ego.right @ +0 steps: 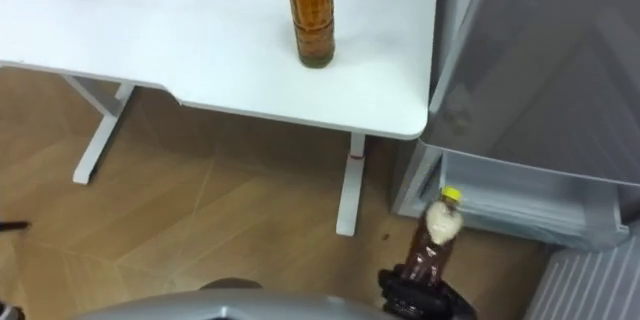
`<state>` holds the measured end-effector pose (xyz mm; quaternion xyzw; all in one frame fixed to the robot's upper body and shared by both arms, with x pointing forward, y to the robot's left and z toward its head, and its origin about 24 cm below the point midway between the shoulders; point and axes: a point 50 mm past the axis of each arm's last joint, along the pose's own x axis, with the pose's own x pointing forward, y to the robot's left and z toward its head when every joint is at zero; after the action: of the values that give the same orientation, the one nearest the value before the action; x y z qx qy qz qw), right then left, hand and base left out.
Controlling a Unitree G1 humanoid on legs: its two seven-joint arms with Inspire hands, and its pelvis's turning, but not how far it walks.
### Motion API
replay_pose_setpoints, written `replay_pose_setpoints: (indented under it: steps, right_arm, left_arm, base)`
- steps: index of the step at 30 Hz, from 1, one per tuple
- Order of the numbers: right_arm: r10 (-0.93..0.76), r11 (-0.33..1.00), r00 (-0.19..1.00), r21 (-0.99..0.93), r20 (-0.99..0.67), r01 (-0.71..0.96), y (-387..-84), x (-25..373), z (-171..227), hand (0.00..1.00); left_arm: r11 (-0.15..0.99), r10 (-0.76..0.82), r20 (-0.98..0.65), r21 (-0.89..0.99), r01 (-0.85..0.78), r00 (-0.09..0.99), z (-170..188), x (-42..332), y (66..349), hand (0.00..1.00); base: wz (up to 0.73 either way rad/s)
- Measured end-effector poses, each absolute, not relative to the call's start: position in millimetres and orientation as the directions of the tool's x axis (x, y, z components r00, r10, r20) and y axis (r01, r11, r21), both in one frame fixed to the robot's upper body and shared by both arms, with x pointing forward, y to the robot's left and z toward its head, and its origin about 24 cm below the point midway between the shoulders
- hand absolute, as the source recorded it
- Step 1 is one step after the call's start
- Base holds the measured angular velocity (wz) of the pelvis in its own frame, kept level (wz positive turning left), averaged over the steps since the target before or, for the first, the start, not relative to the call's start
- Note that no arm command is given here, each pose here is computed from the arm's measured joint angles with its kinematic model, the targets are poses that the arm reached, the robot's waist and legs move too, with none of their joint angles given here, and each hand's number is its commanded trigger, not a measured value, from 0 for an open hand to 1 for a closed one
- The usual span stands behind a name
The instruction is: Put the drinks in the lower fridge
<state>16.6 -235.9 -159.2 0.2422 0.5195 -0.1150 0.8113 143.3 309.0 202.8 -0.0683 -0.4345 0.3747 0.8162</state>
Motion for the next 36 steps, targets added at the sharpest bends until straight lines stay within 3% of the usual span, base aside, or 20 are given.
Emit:
replay_pose_setpoints:
  steps: [5, 10, 16, 20, 29, 31, 36]
  right_arm:
    - [-0.032, 0.771, 0.384, 0.222, -0.923, 0.597, -245, 3, -159, 1.00]
    - [-0.066, 0.669, 0.323, 0.199, -0.944, 0.716, -244, -3, -162, 1.00]
    - [-0.087, 0.573, 0.332, 0.226, -0.939, 0.788, -246, 13, -162, 1.00]
    - [-0.094, 0.473, 0.373, 0.288, -0.923, 0.833, -251, 28, -159, 1.00]
    - [-0.165, 0.382, 0.461, 0.375, -0.872, 0.845, -284, 77, -144, 1.00]
    - [-0.169, 0.366, 0.469, 0.387, -0.867, 0.846, -286, 84, -142, 1.00]
    - [-0.163, 0.399, 0.528, 0.434, -0.834, 0.808, -288, 128, -131, 1.00]
  left_arm:
    - [0.503, 0.845, 0.446, -0.478, -0.720, 0.295, 160, 141, 340, 0.00]
    - [0.345, 0.938, 0.101, -0.339, -0.875, 0.331, 81, 129, 358, 0.00]
    - [0.279, 0.840, -0.441, -0.147, -0.949, 0.315, -38, 101, 339, 0.00]
    - [0.298, 0.729, -0.644, -0.004, -0.954, 0.231, -89, 69, 319, 0.00]
    - [0.349, 0.469, -0.878, 0.089, -0.933, 0.092, -141, 24, 280, 0.00]
    - [0.315, 0.434, -0.897, 0.060, -0.947, 0.088, -144, 20, 277, 0.00]
    - [0.369, 0.369, -0.925, 0.064, -0.927, 0.083, -153, 27, 276, 0.00]
  base:
    - [-0.02]
    - [-0.02]
    - [-0.04]
    - [0.00]
    - [0.00]
    - [0.02]
    - [-0.02]
